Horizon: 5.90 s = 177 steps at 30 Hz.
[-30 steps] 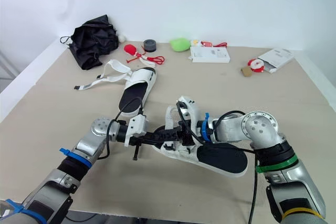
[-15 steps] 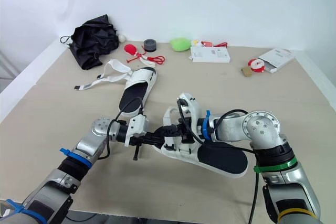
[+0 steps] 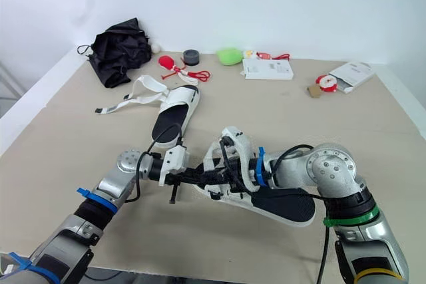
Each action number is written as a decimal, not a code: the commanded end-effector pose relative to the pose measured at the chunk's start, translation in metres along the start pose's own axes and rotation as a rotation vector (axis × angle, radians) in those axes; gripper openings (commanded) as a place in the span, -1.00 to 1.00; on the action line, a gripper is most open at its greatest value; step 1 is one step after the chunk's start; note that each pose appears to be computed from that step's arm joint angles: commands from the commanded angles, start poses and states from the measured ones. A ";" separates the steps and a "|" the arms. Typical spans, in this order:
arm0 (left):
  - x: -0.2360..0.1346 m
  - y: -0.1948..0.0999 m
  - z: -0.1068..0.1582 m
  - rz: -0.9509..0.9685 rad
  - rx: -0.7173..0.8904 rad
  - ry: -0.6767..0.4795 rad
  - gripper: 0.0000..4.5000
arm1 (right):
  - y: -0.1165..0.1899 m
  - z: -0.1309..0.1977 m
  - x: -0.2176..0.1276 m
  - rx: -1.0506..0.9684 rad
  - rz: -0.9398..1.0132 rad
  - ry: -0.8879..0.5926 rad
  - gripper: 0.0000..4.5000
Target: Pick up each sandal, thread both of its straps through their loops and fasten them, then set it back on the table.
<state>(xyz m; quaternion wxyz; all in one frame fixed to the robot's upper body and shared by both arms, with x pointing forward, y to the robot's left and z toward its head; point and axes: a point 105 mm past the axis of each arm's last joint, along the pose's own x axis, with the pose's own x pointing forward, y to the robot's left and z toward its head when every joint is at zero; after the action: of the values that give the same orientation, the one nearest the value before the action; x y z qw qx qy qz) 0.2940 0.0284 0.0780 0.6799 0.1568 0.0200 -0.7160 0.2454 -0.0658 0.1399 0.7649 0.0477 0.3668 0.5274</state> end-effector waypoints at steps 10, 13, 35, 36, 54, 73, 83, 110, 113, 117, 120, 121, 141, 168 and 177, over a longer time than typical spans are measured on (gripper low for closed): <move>0.000 -0.031 -0.068 -0.055 -0.214 0.215 -1.00 | -0.015 -0.028 -0.002 -0.019 -0.055 0.119 0.98; 0.000 -0.031 -0.067 -0.059 -0.214 0.214 -1.00 | -0.013 -0.003 -0.011 0.005 -0.010 0.004 0.98; 0.000 -0.031 -0.068 -0.050 -0.219 0.213 -1.00 | -0.021 0.026 -0.019 0.050 -0.040 -0.116 -0.99; 0.000 -0.031 -0.068 -0.049 -0.219 0.213 -1.00 | -0.020 0.025 -0.018 0.046 -0.037 -0.107 -0.99; -0.001 -0.033 -0.068 -0.052 -0.223 0.213 -1.00 | -0.018 -0.019 -0.001 0.054 -0.039 0.064 -0.99; 0.002 -0.031 -0.067 -0.063 -0.215 0.213 -1.00 | 0.028 -0.015 -0.083 -0.205 0.020 -0.015 0.11; 0.008 -0.029 -0.066 -0.087 -0.205 0.212 -1.00 | -0.007 -0.061 -0.043 -0.031 -0.157 0.028 0.11; 0.000 -0.027 -0.069 -0.085 -0.205 0.223 -1.00 | -0.014 -0.025 -0.044 -0.124 -0.285 -0.114 0.11; 0.000 -0.027 -0.068 -0.086 -0.205 0.223 -1.00 | -0.011 -0.023 -0.039 -0.119 -0.268 -0.136 0.11; 0.000 -0.026 -0.067 -0.085 -0.202 0.224 -1.00 | -0.006 -0.022 -0.035 -0.109 -0.244 -0.152 0.11; -0.001 -0.025 -0.067 -0.083 -0.201 0.226 -1.00 | -0.003 -0.026 -0.039 -0.100 -0.232 -0.141 0.11; -0.002 -0.025 -0.067 -0.084 -0.202 0.228 -1.00 | -0.004 -0.029 -0.043 -0.098 -0.235 -0.130 0.11; -0.002 -0.024 -0.067 -0.085 -0.197 0.231 -1.00 | -0.008 -0.013 -0.033 -0.099 -0.238 -0.199 0.11; -0.003 -0.028 -0.068 -0.080 -0.203 0.232 -1.00 | -0.015 -0.010 -0.021 -0.102 -0.307 -0.137 0.11; -0.002 -0.030 -0.067 -0.082 -0.204 0.229 -1.00 | -0.015 -0.014 -0.012 0.026 -0.241 -0.154 0.11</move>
<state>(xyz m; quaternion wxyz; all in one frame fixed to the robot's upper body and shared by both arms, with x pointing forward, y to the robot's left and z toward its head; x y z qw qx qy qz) 0.3080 0.0433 0.0770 0.6933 0.1728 0.0359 -0.6987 0.2429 -0.0916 0.1252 0.8468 0.0405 0.3268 0.4178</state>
